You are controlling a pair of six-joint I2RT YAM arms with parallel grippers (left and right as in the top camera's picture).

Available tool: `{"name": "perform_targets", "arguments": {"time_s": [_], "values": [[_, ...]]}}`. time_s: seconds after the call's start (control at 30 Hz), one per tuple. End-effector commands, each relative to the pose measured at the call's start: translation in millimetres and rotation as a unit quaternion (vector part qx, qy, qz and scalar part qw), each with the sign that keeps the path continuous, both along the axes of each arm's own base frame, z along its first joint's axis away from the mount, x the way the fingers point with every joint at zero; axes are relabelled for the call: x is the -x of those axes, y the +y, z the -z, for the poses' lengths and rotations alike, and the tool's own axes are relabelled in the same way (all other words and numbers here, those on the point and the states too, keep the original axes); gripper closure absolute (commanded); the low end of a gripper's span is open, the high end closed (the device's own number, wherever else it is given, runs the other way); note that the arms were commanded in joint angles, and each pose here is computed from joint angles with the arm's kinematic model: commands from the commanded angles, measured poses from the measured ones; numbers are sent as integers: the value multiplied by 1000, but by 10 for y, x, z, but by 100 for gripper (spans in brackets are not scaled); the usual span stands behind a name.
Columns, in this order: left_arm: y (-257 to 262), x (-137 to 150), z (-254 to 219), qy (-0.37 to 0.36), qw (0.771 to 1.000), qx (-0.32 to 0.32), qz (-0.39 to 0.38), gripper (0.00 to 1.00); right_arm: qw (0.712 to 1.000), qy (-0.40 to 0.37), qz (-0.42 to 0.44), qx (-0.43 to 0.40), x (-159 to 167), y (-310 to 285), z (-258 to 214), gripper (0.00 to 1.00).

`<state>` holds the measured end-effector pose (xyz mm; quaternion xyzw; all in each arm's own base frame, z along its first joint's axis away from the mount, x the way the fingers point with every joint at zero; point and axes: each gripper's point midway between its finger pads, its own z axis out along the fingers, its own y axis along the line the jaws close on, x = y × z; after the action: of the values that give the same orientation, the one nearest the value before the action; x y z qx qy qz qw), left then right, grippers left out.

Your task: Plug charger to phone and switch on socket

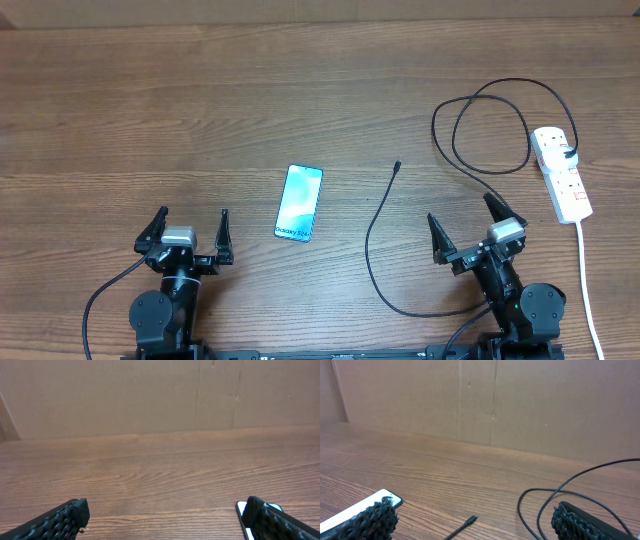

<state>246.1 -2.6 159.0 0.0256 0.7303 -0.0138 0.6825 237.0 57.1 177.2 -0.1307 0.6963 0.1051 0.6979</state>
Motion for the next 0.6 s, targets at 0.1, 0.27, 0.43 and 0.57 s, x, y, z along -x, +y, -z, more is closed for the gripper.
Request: {"name": "perform_targets", "arguments": {"time_s": [0.1, 0.27, 0.43, 0.57], "values": [[-37, 3, 7, 1, 1000, 1, 8, 0, 1000, 0, 1, -3, -3, -6, 18, 0], [-47, 3, 6, 1, 1000, 2, 12, 0, 1000, 0, 1, -3, -3, -6, 18, 0], [-127, 8, -195, -38, 999, 1, 35, 0, 1000, 0, 1, -3, -3, -6, 18, 0], [-225, 70, -528, -72, 994, 50, 63, 0, 1000, 0, 1, -3, -3, -6, 18, 0]]}}
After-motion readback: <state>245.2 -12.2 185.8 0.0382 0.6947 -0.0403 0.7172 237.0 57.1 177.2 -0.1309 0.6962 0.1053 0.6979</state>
